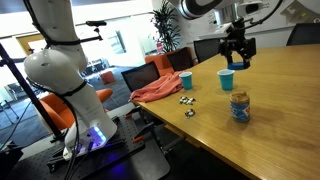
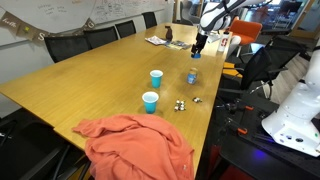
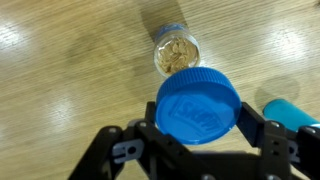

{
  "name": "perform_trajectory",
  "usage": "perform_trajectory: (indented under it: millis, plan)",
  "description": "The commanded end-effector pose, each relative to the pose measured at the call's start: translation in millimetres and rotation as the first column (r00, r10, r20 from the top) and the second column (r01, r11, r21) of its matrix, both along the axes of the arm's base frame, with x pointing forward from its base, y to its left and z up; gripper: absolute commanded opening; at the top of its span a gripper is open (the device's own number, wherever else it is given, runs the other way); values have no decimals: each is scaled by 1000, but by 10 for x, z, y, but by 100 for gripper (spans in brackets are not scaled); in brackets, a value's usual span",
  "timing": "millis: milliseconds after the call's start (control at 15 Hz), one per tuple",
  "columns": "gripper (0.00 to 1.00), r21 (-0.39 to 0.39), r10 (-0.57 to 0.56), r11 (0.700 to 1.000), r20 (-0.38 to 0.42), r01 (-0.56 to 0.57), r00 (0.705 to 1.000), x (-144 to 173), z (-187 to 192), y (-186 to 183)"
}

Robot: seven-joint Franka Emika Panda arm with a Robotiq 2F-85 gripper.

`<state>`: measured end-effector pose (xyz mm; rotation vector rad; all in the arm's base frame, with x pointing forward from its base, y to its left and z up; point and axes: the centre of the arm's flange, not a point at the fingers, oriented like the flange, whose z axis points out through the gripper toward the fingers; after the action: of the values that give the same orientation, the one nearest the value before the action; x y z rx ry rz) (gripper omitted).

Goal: Place the blue lid on top of the peanut butter jar

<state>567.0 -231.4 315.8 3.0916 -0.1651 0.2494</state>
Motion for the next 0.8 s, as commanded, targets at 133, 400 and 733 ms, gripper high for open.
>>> perform_trajectory:
  millis: [133,400,733]
  plan:
    - [54,-41,22,999,63,-19,998,-302,-217,110]
    - [54,-44,4,999,78,-1,997,-410,-536,101]
    - [54,-55,-28,998,69,31,997,-457,-787,44]
